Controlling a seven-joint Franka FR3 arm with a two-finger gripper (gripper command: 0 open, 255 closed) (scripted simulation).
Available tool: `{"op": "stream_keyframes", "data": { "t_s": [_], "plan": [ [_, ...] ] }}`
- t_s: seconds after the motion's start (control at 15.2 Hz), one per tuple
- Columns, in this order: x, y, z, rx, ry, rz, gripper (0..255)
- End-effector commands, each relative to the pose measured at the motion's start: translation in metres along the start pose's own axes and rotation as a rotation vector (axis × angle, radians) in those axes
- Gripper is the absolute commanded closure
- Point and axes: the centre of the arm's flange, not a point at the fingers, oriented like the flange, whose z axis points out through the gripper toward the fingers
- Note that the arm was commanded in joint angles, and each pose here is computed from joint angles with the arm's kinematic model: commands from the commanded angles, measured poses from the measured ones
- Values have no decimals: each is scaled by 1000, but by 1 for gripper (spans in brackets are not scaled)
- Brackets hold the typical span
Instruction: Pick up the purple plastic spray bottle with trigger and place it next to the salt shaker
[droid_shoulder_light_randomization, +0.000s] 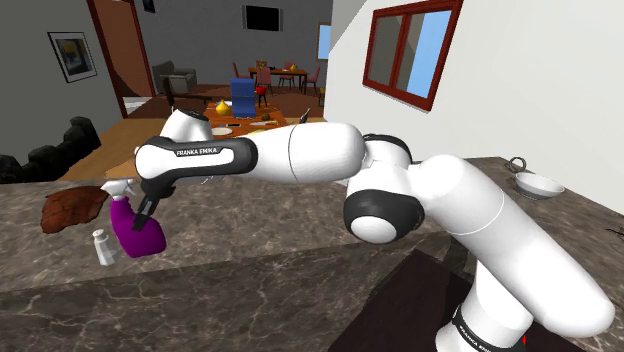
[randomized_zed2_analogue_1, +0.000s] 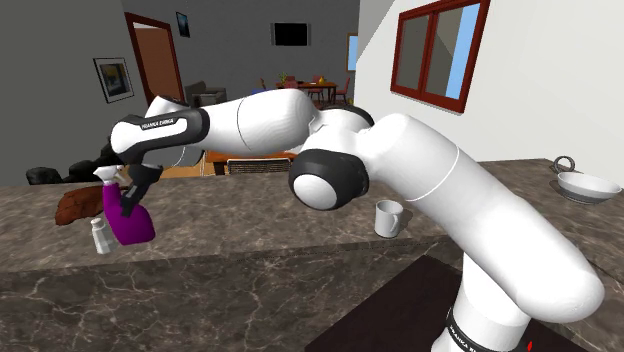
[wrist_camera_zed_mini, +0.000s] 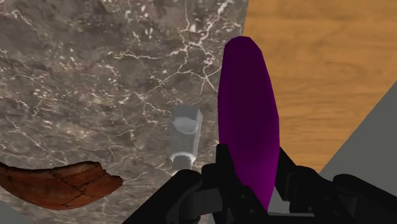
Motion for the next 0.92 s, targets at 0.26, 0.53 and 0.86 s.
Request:
{"op": "stream_keyframes", "data": {
  "t_s": [0.26, 0.53, 0.86],
  "plan": [
    [-17, -2, 27, -1, 1, 0, 255],
    [-25, -2, 40, -1, 1, 0, 255],
    [-25, -2, 40, -1, 1, 0, 255]
  ]
}}
